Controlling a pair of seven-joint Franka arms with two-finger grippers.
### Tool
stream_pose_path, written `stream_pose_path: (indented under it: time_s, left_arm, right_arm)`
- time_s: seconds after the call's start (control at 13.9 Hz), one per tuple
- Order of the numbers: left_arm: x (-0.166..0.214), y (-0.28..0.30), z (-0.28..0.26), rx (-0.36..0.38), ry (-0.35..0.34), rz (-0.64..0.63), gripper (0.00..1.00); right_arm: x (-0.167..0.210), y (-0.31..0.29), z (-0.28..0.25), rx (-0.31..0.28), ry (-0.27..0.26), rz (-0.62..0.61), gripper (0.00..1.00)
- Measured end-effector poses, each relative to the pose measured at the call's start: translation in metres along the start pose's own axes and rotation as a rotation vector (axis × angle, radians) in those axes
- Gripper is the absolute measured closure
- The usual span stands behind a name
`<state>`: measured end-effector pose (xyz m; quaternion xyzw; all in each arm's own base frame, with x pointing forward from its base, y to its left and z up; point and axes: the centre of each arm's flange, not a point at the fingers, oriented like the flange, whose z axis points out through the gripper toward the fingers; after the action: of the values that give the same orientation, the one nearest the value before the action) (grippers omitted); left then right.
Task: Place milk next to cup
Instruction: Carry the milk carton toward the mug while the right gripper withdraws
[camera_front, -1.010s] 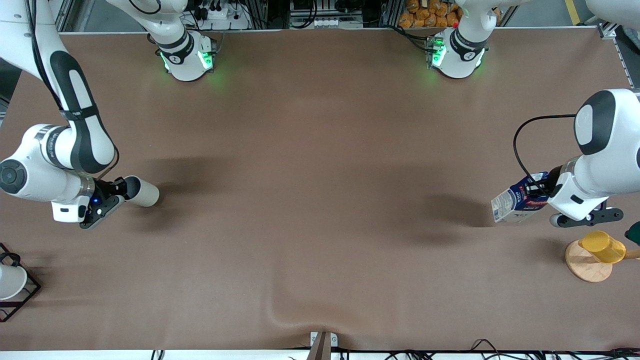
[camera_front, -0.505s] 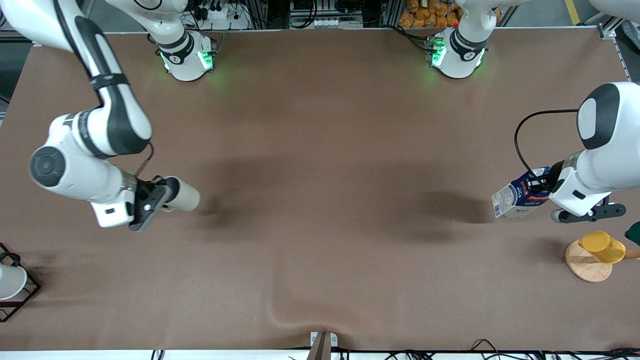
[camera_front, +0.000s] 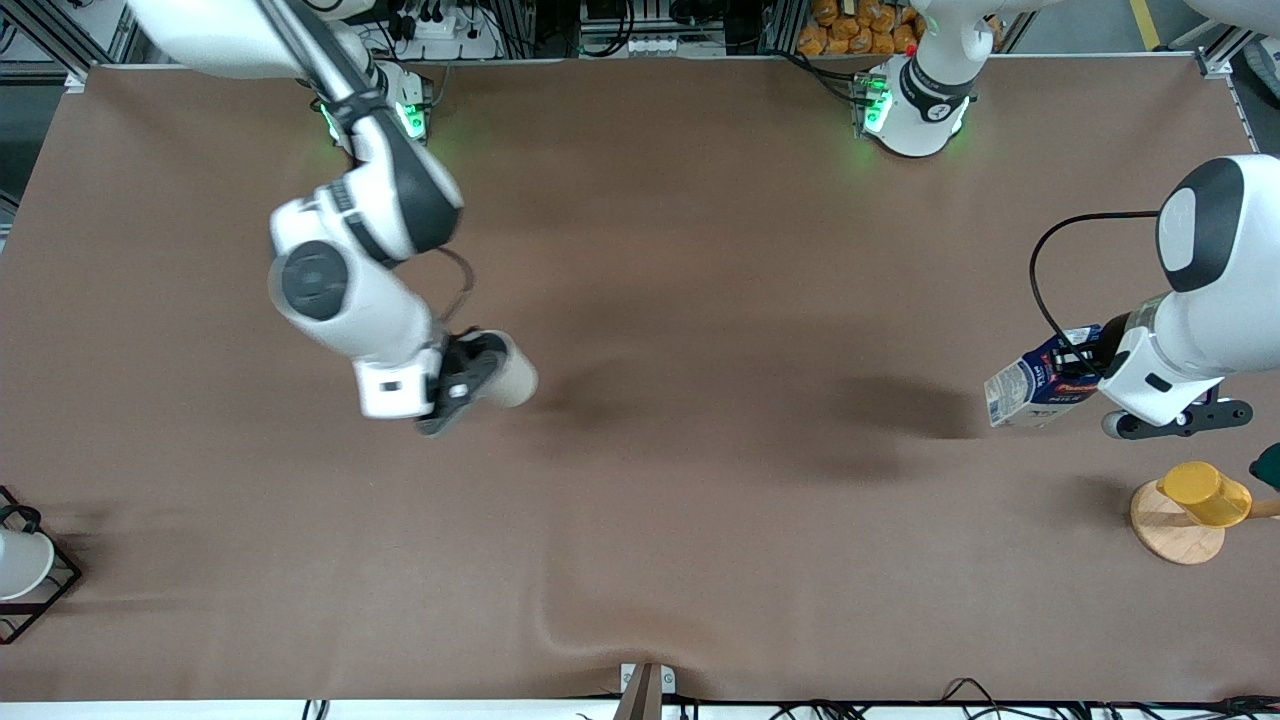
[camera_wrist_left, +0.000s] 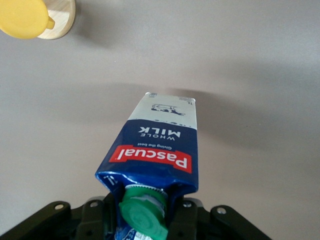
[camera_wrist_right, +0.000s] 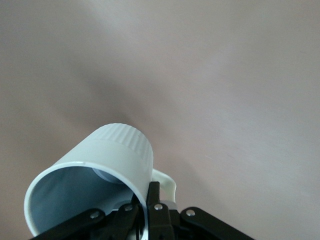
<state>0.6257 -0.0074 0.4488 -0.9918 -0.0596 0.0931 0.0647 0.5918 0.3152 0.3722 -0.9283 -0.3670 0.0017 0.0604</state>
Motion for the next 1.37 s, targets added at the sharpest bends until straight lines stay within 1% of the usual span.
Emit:
stream_pose_path:
  time_s: [0.22, 0.43, 0.58, 0.65, 0.79, 0.94, 1.01, 1.23, 1.3, 1.37]
  left_arm:
    - [0.000, 0.000, 0.000, 0.000, 0.000, 0.000, 0.62]
    - [0.000, 0.000, -0.004, -0.007, 0.001, -0.002, 0.62]
    - [0.000, 0.000, -0.005, -0.009, 0.000, -0.003, 0.62]
    - [0.000, 0.000, -0.005, -0.009, 0.000, -0.003, 0.62]
    - [0.000, 0.000, -0.005, -0.009, -0.001, -0.002, 0.62]
    - [-0.001, 0.001, -0.005, -0.009, -0.001, -0.001, 0.62]
    - [-0.001, 0.002, -0.005, -0.009, -0.002, 0.001, 0.62]
    - [-0.001, 0.003, -0.005, -0.009, -0.003, 0.001, 0.62]
    - [-0.001, 0.003, -0.005, -0.009, -0.003, 0.001, 0.62]
    - [-0.002, 0.004, -0.005, -0.009, -0.005, 0.000, 0.62]
  right_arm:
    - [0.034, -0.045, 0.024, 0.015, -0.001, 0.145, 0.95]
    - [0.058, -0.086, 0.061, -0.029, -0.021, 0.271, 0.95]
    - [0.070, -0.112, 0.087, -0.046, 0.003, 0.312, 0.95]
    - [0.072, -0.119, 0.097, -0.052, 0.007, 0.326, 0.95]
    - [0.074, -0.120, 0.106, -0.054, 0.003, 0.342, 0.95]
    - [0.075, -0.117, 0.106, -0.059, 0.007, 0.346, 0.91]
    - [0.076, -0.117, 0.105, -0.062, 0.010, 0.346, 0.85]
    - [0.077, -0.114, 0.103, -0.068, 0.014, 0.349, 0.53]
    - [0.078, -0.113, 0.101, -0.069, 0.019, 0.352, 0.44]
    - [0.079, -0.110, 0.097, -0.071, 0.027, 0.357, 0.33]
